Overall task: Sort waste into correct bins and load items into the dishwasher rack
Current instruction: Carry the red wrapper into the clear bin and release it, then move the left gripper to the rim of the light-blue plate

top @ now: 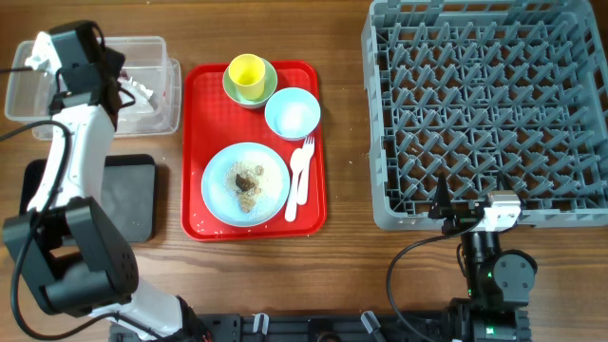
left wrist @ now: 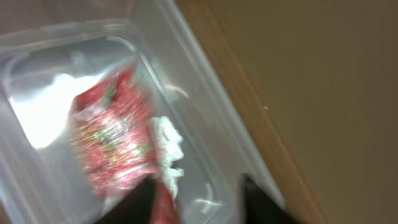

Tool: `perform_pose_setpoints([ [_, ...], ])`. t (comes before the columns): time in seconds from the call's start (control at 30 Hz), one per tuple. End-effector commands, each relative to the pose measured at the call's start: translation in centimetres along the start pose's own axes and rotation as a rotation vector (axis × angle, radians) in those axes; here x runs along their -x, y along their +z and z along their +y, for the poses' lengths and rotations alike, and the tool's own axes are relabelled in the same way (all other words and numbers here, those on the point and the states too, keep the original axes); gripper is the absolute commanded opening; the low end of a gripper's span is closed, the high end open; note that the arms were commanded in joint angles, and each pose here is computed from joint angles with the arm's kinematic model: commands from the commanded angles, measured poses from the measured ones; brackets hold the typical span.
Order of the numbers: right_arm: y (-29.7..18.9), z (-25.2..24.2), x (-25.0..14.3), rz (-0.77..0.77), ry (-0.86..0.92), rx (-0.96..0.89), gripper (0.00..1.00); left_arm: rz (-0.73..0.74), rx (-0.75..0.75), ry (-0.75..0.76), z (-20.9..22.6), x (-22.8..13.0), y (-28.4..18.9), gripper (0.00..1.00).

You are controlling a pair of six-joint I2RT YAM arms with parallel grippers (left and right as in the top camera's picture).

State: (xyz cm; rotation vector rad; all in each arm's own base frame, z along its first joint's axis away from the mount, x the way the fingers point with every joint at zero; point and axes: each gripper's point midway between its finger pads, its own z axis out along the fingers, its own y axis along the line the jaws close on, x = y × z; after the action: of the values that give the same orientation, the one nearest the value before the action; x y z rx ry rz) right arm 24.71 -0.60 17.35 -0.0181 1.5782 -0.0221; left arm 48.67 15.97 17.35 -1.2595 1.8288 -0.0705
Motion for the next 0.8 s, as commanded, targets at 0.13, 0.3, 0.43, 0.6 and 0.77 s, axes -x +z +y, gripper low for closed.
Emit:
perform_pose_setpoints([
  [0.13, 0.0, -0.2, 0.1, -0.006, 0.002, -0.012, 1.0, -0.016, -0.017, -0.06, 0.1, 1.7, -1.2, 0.84],
  [0.3, 0.0, -0.2, 0.1, -0.006, 0.002, -0.012, 1.0, 0.108, -0.191, -0.059, -3.1, 1.6, -7.3, 0.83],
  [0.43, 0.0, -0.2, 0.1, -0.006, 0.003, -0.012, 1.0, 0.209, -0.23, -0.05, -2.8, 0.7, -13.5, 0.74],
  [0.6, 0.0, -0.2, 0.1, -0.006, 0.002, -0.012, 1.0, 0.406, -0.231, 0.138, -0.6, -4.1, -20.3, 0.71],
  [0.77, 0.0, -0.2, 0.1, -0.006, 0.002, -0.012, 1.0, 0.6, -0.241, 0.346, -0.2, -10.8, -24.2, 0.76],
])
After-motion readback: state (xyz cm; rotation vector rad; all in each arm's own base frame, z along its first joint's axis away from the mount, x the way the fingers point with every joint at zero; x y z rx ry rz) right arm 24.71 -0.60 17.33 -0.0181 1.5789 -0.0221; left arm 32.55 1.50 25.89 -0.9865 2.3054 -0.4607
